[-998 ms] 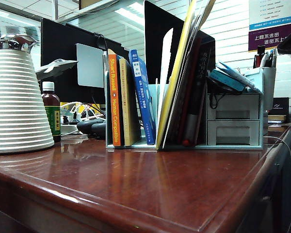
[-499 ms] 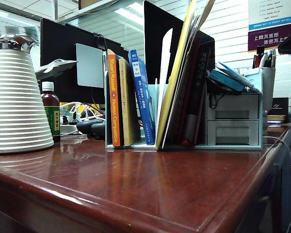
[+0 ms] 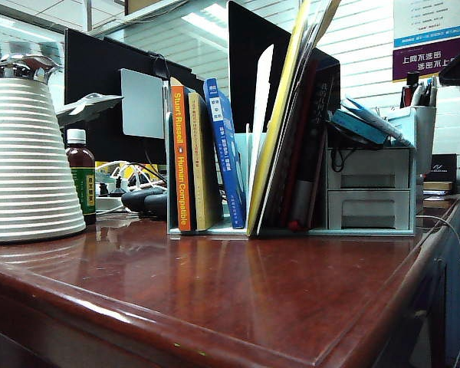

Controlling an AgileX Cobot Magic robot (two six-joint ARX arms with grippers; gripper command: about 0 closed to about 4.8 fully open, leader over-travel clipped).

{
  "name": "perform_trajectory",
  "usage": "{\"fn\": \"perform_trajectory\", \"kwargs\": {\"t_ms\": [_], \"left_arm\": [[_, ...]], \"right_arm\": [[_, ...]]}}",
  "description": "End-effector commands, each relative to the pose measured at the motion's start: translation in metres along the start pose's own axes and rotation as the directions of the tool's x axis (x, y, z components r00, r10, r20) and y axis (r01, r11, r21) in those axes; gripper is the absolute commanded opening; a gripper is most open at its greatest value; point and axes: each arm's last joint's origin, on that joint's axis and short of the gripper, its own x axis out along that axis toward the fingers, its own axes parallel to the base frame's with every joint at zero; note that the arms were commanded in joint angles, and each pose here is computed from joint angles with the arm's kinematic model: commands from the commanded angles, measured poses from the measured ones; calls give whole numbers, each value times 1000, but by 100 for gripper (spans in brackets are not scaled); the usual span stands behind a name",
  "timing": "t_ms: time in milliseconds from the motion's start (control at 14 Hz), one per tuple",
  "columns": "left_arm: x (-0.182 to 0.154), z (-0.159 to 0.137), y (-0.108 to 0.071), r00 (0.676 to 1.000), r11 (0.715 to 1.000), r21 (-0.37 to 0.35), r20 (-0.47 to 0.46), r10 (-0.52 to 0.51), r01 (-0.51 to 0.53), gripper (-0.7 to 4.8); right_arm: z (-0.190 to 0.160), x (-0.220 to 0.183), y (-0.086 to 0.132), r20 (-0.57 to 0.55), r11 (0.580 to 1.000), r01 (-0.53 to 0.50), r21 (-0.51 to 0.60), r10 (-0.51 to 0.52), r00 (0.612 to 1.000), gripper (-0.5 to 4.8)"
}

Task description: Pick up the blue book and put it on the bookshelf.

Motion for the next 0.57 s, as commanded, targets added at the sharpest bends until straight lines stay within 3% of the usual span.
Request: {"fn": "perform_trajectory", "kwargs": {"t_ms": [71,571], "left_arm": [[0,0,0,1000,1000,-3,1,-2,2,-5],[0,0,0,1000,1000,-3,1,-2,2,-5]], "right_arm": [[3,0,0,17,1000,5,11,-5,1000,86],[2,-1,-4,24,999,34,15,-34,999,86]]}}
